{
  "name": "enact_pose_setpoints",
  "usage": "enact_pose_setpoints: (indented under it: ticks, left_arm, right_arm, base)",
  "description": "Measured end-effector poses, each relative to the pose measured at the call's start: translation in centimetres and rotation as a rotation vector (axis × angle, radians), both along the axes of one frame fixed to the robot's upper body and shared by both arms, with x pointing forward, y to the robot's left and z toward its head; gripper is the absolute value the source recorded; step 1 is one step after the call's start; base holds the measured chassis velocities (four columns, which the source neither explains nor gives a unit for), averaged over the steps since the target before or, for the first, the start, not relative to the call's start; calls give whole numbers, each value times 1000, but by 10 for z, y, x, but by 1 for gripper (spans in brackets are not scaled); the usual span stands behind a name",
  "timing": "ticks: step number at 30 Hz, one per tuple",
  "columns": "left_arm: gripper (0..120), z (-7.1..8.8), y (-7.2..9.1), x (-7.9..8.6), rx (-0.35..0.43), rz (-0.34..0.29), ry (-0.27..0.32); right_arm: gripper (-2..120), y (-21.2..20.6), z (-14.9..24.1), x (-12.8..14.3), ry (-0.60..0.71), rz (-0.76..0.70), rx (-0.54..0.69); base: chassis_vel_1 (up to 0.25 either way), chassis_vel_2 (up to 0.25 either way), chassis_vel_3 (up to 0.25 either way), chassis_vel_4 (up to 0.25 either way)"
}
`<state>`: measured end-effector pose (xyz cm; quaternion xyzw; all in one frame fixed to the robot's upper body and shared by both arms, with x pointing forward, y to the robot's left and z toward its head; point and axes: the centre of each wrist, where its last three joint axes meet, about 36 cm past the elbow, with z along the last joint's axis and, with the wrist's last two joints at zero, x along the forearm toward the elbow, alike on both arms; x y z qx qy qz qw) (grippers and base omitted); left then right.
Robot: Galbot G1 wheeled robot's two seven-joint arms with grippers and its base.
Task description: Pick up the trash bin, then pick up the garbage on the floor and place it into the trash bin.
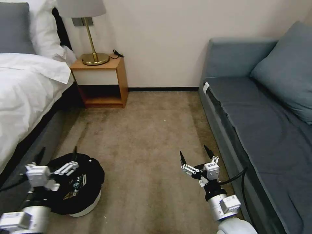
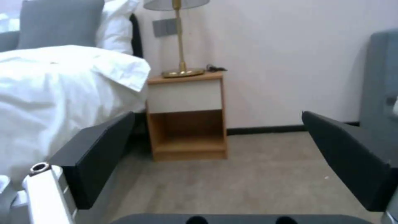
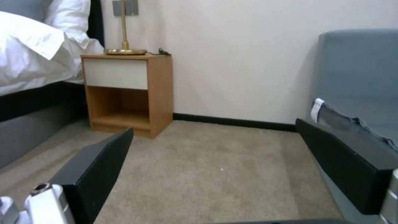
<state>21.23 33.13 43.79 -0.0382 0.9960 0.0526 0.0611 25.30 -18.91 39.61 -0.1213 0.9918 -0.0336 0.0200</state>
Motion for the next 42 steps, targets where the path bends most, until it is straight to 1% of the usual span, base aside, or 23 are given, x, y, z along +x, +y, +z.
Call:
enact_pose_setpoints:
  ticks: [2, 4, 5, 7, 42]
  left_arm:
    - [100, -14, -5, 9, -35, -17, -14]
    - [100, -16, -6, 10, -38, -19, -13]
    - [100, -23, -7, 15, -48, -27, -6]
    - [100, -25, -8, 18, -51, -30, 0]
    - [100, -25, -6, 18, -55, -23, 13]
  right_arm:
    - [100, 0, 0, 0, 0, 0, 0]
    - [100, 0, 0, 0, 0, 0, 0]
    - [100, 0, 0, 0, 0, 0, 0]
    - [100, 0, 0, 0, 0, 0, 0]
    - [100, 0, 0, 0, 0, 0, 0]
  base:
    - [0, 0, 0, 0]
    - [0, 0, 0, 0]
    - [0, 0, 0, 0]
    - [0, 0, 0, 0]
    - [0, 0, 0, 0]
